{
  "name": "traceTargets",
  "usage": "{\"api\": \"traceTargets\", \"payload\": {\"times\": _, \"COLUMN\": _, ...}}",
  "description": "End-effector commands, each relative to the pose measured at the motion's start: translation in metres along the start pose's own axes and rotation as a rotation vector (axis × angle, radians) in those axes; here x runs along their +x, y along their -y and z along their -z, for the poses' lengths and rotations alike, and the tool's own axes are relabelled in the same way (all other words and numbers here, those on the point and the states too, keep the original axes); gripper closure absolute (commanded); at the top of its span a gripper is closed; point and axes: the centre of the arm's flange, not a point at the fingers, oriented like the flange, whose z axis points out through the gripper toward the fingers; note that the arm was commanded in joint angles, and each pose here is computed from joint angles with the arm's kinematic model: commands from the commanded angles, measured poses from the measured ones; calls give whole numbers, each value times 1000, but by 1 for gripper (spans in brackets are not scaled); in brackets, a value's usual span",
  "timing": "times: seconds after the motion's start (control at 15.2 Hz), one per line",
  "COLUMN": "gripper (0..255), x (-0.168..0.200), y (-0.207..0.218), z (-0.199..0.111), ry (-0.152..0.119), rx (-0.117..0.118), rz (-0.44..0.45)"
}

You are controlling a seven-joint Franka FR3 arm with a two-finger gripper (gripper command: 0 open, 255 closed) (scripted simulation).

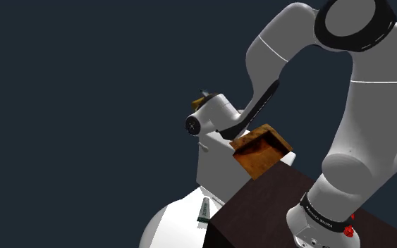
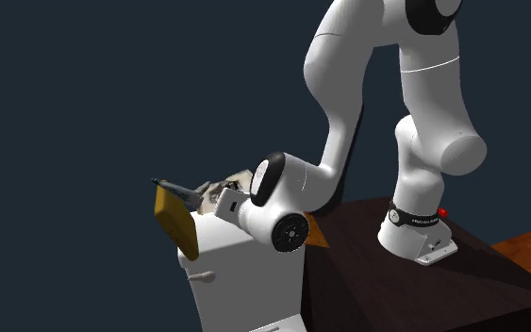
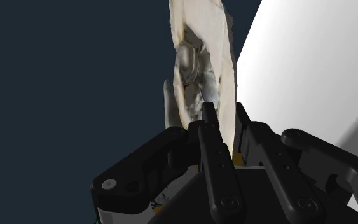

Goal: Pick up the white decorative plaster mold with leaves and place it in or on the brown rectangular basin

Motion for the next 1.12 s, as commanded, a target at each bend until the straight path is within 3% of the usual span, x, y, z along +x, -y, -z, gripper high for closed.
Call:
{"api": "traceTargets", "payload": {"times": 0.0, "gripper": 255, "x": -3, "y": -12, "z": 5, "ry": -1, "rx": -1, "rz": -1}}
{"api": "traceTargets", "payload": {"times": 0.4, "gripper": 255, "x": -8, "y": -38, "z": 15, "ry": -1, "rx": -1, "rz": -1}}
{"api": "traceTargets", "payload": {"times": 1.06, "gripper": 255, "x": -135, "y": -8, "z": 34, "ry": -1, "rx": -1, "rz": -1}}
